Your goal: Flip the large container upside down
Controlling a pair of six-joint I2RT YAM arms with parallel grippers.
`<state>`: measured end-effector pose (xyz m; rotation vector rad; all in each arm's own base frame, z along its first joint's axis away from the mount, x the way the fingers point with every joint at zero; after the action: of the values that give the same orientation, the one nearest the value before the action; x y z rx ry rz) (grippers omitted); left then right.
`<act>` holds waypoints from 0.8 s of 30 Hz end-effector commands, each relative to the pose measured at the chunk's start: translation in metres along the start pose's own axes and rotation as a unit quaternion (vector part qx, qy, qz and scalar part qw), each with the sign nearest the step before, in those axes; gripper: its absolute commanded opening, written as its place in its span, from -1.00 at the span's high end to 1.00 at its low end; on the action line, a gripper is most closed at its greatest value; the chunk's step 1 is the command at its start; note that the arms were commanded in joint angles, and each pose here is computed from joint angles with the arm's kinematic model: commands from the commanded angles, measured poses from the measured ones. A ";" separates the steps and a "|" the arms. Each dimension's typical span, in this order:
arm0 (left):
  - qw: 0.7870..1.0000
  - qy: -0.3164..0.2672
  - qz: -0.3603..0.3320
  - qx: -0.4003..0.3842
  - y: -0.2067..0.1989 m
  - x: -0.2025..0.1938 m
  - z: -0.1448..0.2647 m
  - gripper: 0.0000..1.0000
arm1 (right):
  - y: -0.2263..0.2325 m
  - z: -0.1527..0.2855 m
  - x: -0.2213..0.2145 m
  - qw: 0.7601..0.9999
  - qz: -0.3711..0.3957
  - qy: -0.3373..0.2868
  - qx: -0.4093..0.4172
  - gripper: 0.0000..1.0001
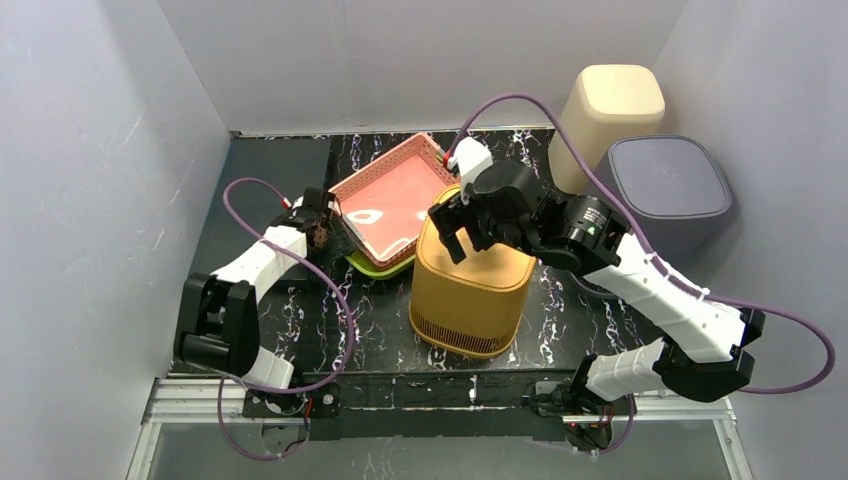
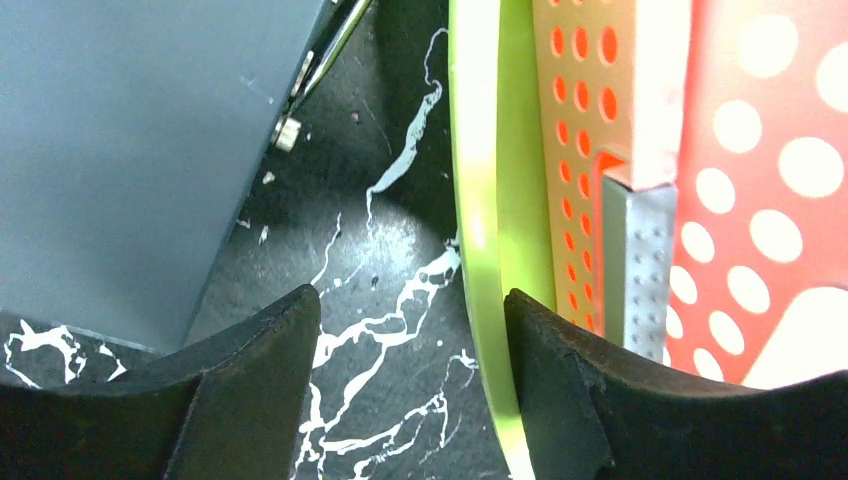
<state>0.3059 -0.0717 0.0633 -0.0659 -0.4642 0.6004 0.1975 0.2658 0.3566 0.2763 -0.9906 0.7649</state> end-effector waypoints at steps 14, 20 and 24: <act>0.998 0.032 0.058 -0.008 0.013 -0.059 0.026 -0.24 | 0.013 0.022 -0.023 0.977 0.187 -0.064 0.080 -0.97; 0.996 0.026 0.089 -0.012 0.018 -0.071 0.035 -0.25 | 0.047 0.057 -0.001 0.935 0.232 -0.181 0.195 -0.97; 0.994 0.023 0.106 -0.019 0.023 -0.080 0.040 -0.25 | 0.057 0.064 -0.005 0.920 0.247 -0.200 0.230 -0.97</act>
<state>0.2397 -0.1071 0.0653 -0.1995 -0.4389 0.7515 0.1356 0.2575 0.3550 0.4741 -1.1594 1.3215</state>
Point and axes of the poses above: each gripper's point midway between its finger pads, its own z axis back along the fingers, its own y axis along the line the jaws close on, x = y × z, the point moved 1 cm from there along z, back along the fingers, and after that the axes turned 6 degrees about z, right-handed, at the moved point
